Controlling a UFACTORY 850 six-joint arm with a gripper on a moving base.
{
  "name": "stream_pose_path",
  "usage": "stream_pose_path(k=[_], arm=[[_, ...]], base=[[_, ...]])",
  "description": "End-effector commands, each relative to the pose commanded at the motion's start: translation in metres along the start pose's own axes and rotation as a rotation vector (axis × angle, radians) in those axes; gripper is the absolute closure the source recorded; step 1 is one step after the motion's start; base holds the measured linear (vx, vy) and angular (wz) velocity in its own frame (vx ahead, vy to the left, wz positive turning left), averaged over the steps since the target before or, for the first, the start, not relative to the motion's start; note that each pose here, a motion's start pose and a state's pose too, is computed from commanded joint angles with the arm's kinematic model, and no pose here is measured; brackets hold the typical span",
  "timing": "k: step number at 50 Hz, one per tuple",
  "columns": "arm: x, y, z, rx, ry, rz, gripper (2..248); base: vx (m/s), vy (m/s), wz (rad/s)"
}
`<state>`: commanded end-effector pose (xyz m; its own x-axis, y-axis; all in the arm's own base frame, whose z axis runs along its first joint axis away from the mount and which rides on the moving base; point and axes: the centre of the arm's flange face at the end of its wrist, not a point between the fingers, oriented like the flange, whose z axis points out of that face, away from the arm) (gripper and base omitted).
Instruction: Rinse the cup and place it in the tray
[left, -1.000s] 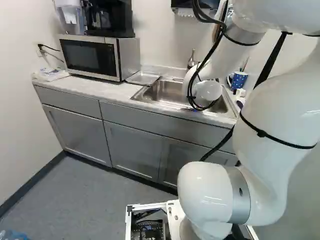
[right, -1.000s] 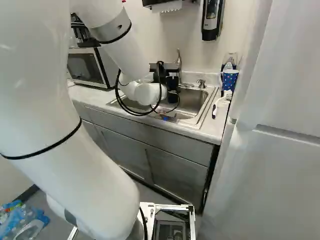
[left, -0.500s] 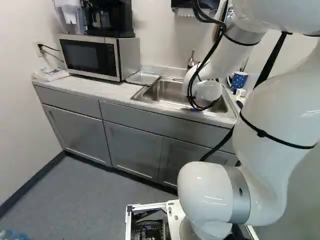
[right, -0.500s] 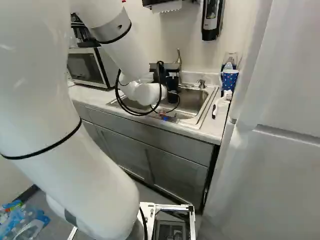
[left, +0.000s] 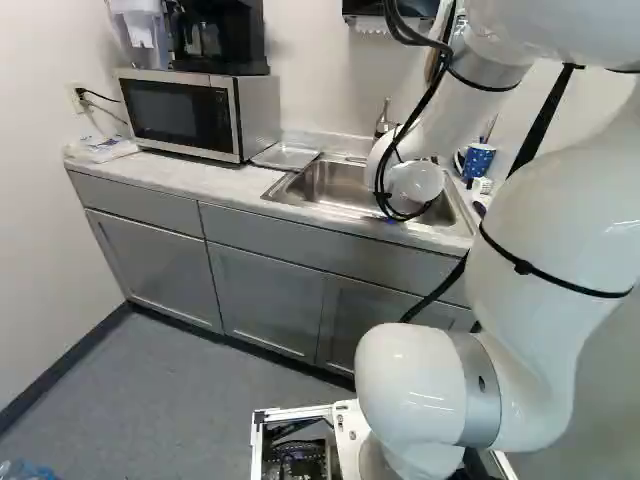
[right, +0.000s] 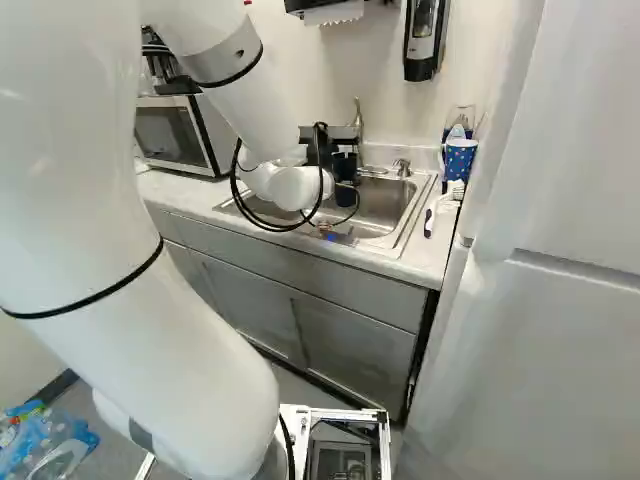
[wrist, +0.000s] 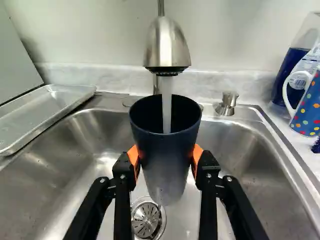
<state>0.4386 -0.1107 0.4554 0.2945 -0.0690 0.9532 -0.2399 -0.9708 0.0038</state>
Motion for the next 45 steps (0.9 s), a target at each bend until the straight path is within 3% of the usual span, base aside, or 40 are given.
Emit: stream_pose_path(k=[45], arm=[[0.0,0.0,0.0,0.0,0.0,0.0,129]], base=[[0.0,0.0,0.0]])
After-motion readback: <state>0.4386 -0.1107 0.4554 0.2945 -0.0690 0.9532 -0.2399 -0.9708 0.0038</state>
